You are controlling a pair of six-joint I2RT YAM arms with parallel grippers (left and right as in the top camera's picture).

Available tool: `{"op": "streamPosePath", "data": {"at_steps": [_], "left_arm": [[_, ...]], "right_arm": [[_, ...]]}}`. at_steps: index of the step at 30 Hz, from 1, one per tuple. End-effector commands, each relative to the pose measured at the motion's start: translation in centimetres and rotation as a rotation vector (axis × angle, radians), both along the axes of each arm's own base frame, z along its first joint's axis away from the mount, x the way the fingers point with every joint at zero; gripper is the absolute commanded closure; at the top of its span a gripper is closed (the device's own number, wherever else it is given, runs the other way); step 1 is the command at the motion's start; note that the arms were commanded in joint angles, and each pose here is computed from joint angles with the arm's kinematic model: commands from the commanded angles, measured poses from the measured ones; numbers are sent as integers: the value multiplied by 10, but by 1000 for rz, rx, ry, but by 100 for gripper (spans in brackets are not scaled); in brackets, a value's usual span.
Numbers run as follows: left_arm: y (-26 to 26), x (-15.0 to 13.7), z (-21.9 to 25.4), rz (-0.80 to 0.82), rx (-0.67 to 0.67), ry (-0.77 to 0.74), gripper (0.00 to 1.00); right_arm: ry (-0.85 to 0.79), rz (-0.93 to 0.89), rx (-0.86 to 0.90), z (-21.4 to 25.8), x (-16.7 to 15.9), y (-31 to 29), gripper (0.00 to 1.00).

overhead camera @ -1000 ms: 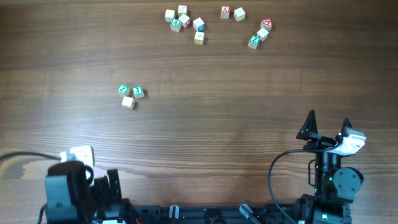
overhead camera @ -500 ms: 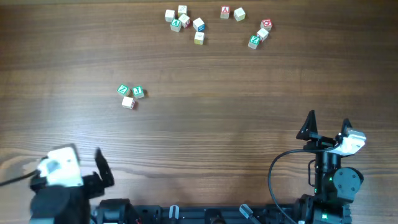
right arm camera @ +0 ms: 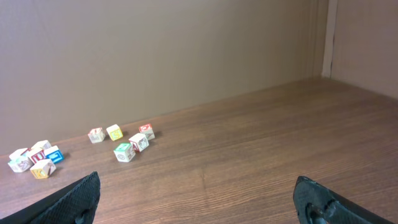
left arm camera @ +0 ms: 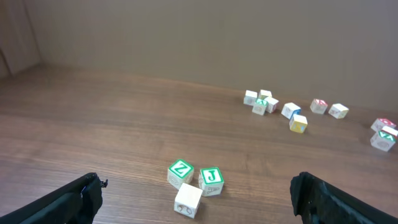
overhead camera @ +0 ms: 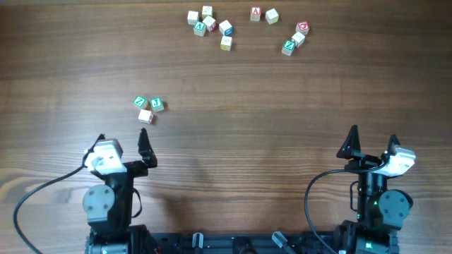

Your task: Form a circle

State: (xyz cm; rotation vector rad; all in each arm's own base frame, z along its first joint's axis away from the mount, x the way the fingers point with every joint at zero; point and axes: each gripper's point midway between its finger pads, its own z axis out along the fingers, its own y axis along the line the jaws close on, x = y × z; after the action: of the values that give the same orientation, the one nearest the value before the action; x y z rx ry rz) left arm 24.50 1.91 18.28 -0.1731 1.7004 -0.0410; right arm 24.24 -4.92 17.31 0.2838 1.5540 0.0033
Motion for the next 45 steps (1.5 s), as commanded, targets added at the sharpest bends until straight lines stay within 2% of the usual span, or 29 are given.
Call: {"op": "streamPosePath", "data": {"at_steps": [1, 4, 7, 45], "left_arm": [[-5, 2, -16, -33, -16, 13, 0], [-6, 0, -37, -33, -18, 25, 0], [-5, -1, -24, -32, -9, -46, 0], [-5, -1, -26, -31, -10, -40, 0]], "right_arm": [[-14, 13, 9, 3, 0, 3, 0], [-14, 13, 8, 3, 0, 3, 0], [-14, 13, 8, 3, 0, 3, 1], [-14, 13, 8, 3, 0, 3, 0]]}}
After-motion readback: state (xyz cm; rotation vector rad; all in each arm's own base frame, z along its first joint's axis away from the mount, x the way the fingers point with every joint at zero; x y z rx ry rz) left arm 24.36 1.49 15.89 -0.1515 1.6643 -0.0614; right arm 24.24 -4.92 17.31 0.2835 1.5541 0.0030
